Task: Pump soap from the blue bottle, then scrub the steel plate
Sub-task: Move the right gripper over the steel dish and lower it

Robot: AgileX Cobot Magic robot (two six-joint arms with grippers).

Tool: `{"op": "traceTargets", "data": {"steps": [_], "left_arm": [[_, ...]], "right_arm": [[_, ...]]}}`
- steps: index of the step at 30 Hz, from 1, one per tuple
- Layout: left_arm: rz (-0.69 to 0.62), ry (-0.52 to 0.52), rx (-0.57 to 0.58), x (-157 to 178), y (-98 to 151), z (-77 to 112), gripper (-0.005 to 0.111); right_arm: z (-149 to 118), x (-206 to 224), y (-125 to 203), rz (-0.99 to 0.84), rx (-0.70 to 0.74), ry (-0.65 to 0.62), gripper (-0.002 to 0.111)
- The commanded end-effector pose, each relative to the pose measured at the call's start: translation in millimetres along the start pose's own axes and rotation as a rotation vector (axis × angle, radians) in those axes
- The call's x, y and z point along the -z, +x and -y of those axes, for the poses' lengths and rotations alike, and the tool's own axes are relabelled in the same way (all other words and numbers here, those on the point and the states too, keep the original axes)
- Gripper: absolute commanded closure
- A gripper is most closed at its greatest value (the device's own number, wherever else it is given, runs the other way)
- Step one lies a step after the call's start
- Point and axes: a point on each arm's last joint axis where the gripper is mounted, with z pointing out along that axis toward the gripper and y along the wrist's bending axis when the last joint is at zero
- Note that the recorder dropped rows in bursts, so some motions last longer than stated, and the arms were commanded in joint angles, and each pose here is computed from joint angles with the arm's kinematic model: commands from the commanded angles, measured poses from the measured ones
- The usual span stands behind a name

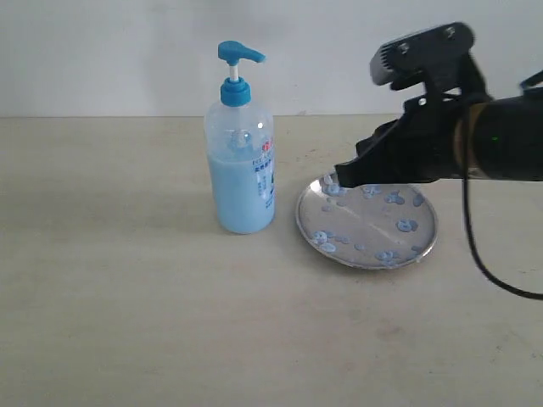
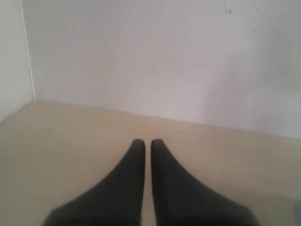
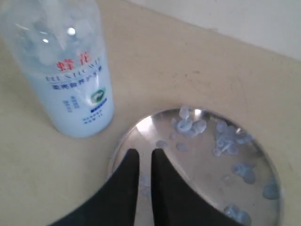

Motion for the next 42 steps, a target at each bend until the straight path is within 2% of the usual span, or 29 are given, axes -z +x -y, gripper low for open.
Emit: {"op": "traceTargets", "data": {"steps": [1,3,5,7,8,9,12,14,16,23,27,30,32,34,36,38,42], "left_arm": [[-0.080,-0.042,0.122,-0.3,27.9,-5.5,0.102],[-0.076,-0.026,0.116,2.3,32.3,-5.1,0.102],[-0.028,0.092,0.108,9.3,30.5,4.0,0.102],[0.084,0.272,0.049,25.8,22.8,17.4,0.102],[0.109,0.279,0.029,28.9,21.6,17.6,0.102],[0.169,0.262,-0.010,35.6,18.7,15.1,0.102],[0.269,0.194,-0.011,46.3,16.5,6.8,0.102],[0.258,0.192,-0.040,44.9,20.7,6.7,0.102],[0.241,0.190,-0.059,42.9,26.7,6.5,0.102],[0.196,0.004,-0.047,35.5,45.3,-11.4,0.102],[0.193,-0.008,-0.043,35.2,46.4,-12.5,0.102],[0.192,0.002,-0.044,35.2,46.5,-11.6,0.102],[0.191,0.018,-0.038,35.2,46.7,-10.3,0.102],[0.187,0.050,-0.045,35.2,47.1,-7.3,0.102],[0.186,0.062,-0.046,35.3,47.2,-6.2,0.102],[0.186,0.061,-0.048,35.3,47.2,-6.3,0.102],[0.186,0.061,-0.048,35.3,47.2,-6.3,0.102]], "right_arm": [[12.9,-39.6,10.2,-0.113,-0.024,0.112,0.109],[19.2,-43.8,20.1,-0.174,0.062,0.175,0.109],[17.8,-42.8,32.4,-0.214,0.057,0.164,0.109],[20.0,-39.6,49.7,-0.286,0.038,0.197,0.109],[20.6,-38.7,53.1,-0.303,0.006,0.211,0.109],[21.6,-37.5,56.2,-0.333,-0.004,0.225,0.109],[22.2,-34.6,59.8,-0.394,0.004,0.231,0.109],[21.2,-32.4,65.0,-0.457,0.012,0.220,0.109],[20.7,-37.0,59.3,-0.445,0.032,0.204,0.109],[24.2,-77.1,23.0,-0.362,0.045,0.200,0.109],[24.3,-99.3,10.0,-0.350,-0.031,0.200,0.109],[20.1,-98.4,15.8,-0.458,-0.100,0.206,0.109],[15.1,-90.8,28.4,-0.631,-0.016,0.187,0.109],[17.6,-80.0,39.9,-0.818,0.126,0.165,0.109],[25.3,-75.1,43.5,-0.881,0.131,0.195,0.109],[34.1,-77.6,40.9,-0.828,0.091,0.227,0.109],[34.8,-95.1,14.2,-0.516,-0.021,0.192,0.109]]}}
